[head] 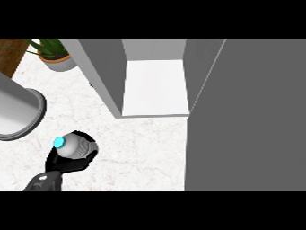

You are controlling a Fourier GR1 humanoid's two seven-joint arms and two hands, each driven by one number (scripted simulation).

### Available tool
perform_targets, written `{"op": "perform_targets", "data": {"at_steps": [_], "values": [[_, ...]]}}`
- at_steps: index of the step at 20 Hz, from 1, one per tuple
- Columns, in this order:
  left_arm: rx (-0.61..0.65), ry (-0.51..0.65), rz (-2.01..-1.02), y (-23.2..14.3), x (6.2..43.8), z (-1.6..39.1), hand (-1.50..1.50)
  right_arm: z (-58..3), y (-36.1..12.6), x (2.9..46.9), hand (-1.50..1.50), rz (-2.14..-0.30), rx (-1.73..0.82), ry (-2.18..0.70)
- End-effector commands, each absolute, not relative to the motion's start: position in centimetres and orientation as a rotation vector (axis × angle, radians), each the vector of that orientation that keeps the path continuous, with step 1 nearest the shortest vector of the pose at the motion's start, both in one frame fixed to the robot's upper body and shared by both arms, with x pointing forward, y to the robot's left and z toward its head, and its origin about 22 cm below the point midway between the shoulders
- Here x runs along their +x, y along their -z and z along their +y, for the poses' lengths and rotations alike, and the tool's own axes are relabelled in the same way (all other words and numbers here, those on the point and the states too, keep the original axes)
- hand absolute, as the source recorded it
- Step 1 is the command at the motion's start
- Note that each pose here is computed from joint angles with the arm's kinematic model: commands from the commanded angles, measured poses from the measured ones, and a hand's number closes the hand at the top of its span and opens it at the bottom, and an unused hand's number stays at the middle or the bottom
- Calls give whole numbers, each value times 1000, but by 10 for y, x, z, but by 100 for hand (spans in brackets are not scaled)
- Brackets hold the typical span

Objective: Pick up the bottled water, place it into the cabinet and close the cabinet

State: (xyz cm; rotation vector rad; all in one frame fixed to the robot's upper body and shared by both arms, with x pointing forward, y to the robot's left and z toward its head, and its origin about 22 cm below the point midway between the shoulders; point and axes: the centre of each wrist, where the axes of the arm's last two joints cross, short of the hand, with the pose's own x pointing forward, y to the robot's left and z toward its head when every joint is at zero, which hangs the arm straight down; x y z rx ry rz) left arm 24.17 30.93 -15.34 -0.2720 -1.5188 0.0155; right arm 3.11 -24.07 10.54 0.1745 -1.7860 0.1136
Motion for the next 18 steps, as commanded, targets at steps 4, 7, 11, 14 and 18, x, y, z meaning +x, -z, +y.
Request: {"op": "perform_targets", "data": {"at_steps": [4, 7, 11, 14, 18], "values": [[-408, -49, -1566, 164, 236, 293, 150, -245, -116, 33, -150, -1831, 183, -84], [-320, -185, -1623, 170, 236, 265, 150, -240, -121, 36, -150, -1825, 197, -99], [-212, -347, -1669, 177, 220, 256, 150, -242, -128, 26, -150, -1834, 185, -95], [-240, -314, -1688, 169, 234, 240, 150, -236, -133, 27, -150, -1827, 180, -80], [-286, -337, -1676, 173, 230, 228, 150, -240, -118, 27, -150, -1825, 186, -83]]}}
